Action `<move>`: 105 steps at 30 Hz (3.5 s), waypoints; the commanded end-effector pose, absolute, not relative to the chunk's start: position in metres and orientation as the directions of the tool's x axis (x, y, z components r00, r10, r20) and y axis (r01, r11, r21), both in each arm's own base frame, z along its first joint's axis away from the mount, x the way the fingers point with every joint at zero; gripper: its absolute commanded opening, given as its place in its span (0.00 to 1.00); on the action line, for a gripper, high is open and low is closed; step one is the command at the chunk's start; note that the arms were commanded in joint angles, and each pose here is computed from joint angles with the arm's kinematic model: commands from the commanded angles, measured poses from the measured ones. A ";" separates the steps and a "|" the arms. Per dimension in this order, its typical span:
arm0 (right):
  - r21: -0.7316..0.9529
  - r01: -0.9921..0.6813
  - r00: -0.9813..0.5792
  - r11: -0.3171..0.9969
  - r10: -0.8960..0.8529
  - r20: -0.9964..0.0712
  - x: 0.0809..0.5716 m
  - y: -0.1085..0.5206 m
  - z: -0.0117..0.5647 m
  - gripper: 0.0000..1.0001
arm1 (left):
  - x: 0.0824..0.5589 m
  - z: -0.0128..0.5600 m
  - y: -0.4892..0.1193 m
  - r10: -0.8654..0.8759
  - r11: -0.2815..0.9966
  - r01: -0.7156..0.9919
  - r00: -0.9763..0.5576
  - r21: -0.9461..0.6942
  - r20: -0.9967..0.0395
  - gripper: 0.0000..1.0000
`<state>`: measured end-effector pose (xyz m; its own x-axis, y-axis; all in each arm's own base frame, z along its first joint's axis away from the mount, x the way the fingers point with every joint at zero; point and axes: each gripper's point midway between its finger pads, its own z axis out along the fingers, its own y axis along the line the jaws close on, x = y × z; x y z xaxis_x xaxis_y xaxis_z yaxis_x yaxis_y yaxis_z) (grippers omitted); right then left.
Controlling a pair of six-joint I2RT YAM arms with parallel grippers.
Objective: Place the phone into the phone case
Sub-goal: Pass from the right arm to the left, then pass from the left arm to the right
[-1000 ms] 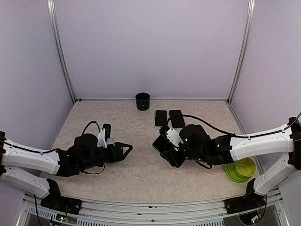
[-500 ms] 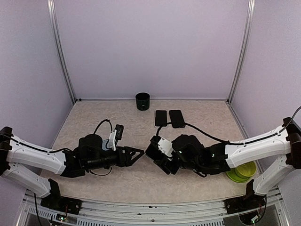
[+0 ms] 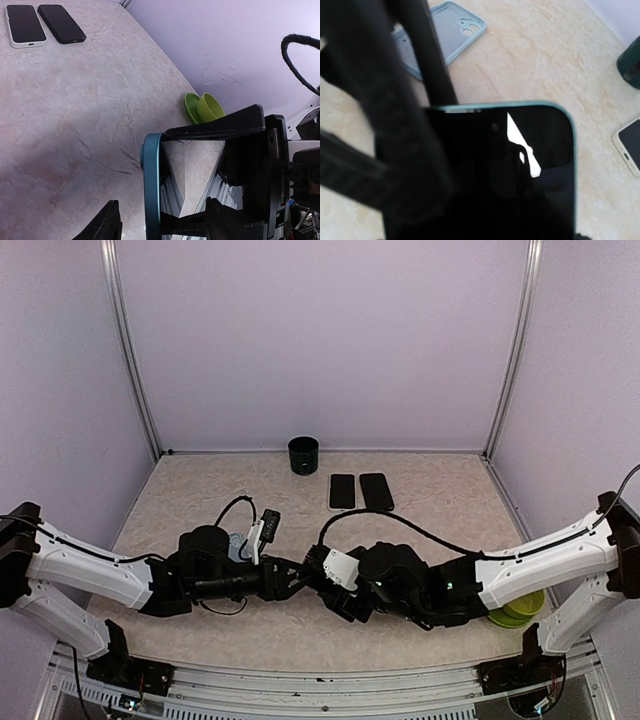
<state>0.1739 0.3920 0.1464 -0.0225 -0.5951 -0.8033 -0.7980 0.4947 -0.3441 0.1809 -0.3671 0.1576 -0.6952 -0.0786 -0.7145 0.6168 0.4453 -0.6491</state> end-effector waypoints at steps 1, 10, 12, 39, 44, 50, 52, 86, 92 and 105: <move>-0.390 -0.757 0.037 0.524 -0.561 -0.827 0.174 0.408 0.170 0.68 | 0.179 0.174 -0.378 -0.086 0.397 0.649 -0.678 -0.649 -0.730 0.54; -0.494 -0.705 0.068 0.508 -0.644 -0.762 0.173 0.418 0.156 0.69 | 0.178 0.169 -0.378 -0.075 0.400 0.647 -0.683 -0.650 -0.726 0.32; -0.501 -0.701 0.070 0.508 -0.649 -0.757 0.174 0.420 0.155 0.70 | 0.178 0.169 -0.379 -0.072 0.398 0.647 -0.684 -0.650 -0.725 0.25; -0.368 -0.573 -0.022 0.732 -0.462 -0.886 0.189 0.374 0.205 1.00 | 0.192 0.208 -0.342 -0.241 0.457 0.645 -0.573 -0.612 -0.783 0.00; -0.225 -0.589 -0.080 0.776 -0.333 -0.940 0.191 0.358 0.224 1.00 | 0.196 0.223 -0.326 -0.293 0.481 0.644 -0.521 -0.595 -0.801 0.00; -0.062 -0.627 -0.145 0.776 -0.194 -0.970 0.189 0.344 0.239 1.00 | 0.196 0.239 -0.319 -0.315 0.482 0.661 -0.483 -0.576 -0.817 0.00; -0.004 -0.640 -0.178 0.768 -0.153 -0.972 0.189 0.342 0.240 0.99 | 0.194 0.243 -0.318 -0.320 0.473 0.670 -0.474 -0.572 -0.820 0.03; 0.604 -0.745 -0.595 0.283 0.126 -0.794 0.161 0.377 0.268 0.92 | 0.150 0.299 -0.314 -0.430 0.160 0.820 -0.444 -0.550 -0.786 0.00; 0.609 -0.769 -0.603 0.195 0.094 -0.792 0.150 0.389 0.271 0.90 | 0.149 0.301 -0.321 -0.430 0.130 0.823 -0.456 -0.553 -0.779 0.00; 0.605 -0.794 -0.602 0.063 0.057 -0.796 0.132 0.402 0.278 0.84 | 0.150 0.297 -0.329 -0.422 0.112 0.816 -0.477 -0.567 -0.771 0.00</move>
<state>0.1388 0.3969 0.2613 -0.6168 0.0450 -0.7858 -0.7743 0.1446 0.6161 0.1543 -0.3292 0.2610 -0.5130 -0.3412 -0.7877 0.7831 0.1899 -0.5922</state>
